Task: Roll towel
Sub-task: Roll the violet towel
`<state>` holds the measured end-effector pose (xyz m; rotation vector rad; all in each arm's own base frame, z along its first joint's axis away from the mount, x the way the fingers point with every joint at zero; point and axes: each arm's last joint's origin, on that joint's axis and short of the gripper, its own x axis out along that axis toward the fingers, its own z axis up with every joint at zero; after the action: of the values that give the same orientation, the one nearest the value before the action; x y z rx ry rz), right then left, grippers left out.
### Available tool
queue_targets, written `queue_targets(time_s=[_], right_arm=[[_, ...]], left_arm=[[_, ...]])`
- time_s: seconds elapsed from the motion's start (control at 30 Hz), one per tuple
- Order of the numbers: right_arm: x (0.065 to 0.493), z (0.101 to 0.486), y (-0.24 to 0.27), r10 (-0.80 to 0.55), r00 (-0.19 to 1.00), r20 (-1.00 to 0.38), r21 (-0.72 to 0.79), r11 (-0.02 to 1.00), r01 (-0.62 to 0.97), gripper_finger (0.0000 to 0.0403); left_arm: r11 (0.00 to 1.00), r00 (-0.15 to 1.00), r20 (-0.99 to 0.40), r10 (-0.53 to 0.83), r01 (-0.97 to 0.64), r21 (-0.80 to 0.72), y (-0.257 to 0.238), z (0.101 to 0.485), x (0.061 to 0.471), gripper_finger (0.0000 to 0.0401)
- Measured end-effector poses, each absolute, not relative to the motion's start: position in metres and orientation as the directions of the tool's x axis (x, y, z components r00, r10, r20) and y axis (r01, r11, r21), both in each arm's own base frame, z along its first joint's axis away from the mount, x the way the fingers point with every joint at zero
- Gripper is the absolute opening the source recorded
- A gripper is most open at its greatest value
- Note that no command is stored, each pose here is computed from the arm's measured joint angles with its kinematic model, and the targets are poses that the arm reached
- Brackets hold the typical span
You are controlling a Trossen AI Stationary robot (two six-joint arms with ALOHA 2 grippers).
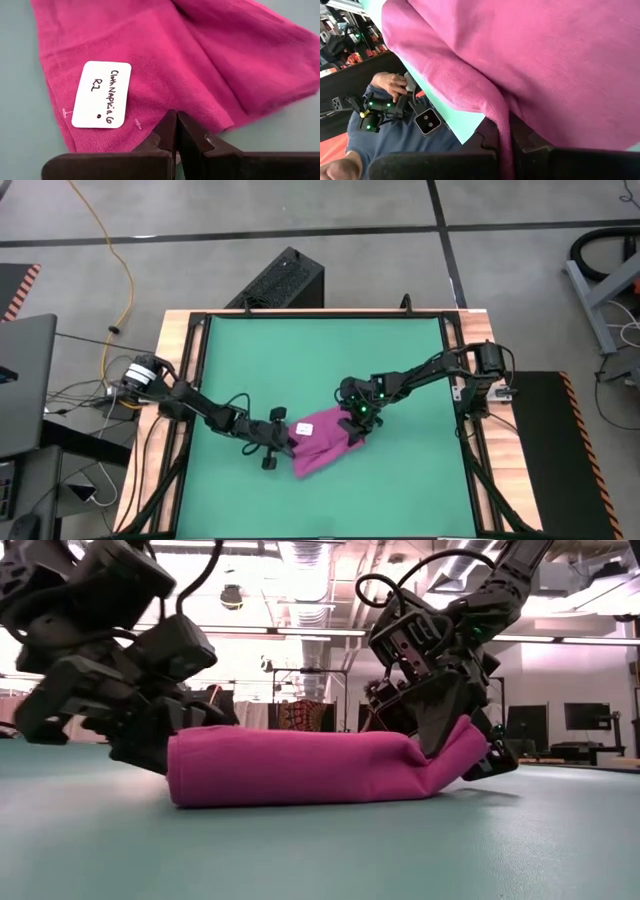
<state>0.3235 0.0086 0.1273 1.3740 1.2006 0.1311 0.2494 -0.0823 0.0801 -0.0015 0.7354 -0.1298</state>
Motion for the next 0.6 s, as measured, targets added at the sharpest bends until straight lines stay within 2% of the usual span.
queue_targets(time_s=[0.13,0.33,0.47,0.6], right_arm=[[0.323,0.128,0.005,0.704,0.451,-0.549,0.792,0.266,0.549,0.002],[0.323,0.129,-0.003,0.719,0.458,-0.523,0.801,0.23,0.553,0.002],[0.324,0.13,-0.009,0.726,0.467,-0.505,0.812,0.214,0.544,0.002],[0.324,0.13,-0.017,0.725,0.481,-0.492,0.82,0.201,0.536,0.002]], left_arm=[[0.995,0.744,-0.663,-0.084,0.097,-0.017,-0.088,0.084,0.246,0.0],[0.992,0.728,-0.681,0.078,0.008,0.123,-0.081,0.102,0.235,0.0],[0.99,0.786,-0.611,0.092,-0.006,0.141,-0.085,0.136,0.23,0.0],[0.986,0.861,-0.507,0.048,0.04,0.162,-0.098,0.168,0.233,0.0]])
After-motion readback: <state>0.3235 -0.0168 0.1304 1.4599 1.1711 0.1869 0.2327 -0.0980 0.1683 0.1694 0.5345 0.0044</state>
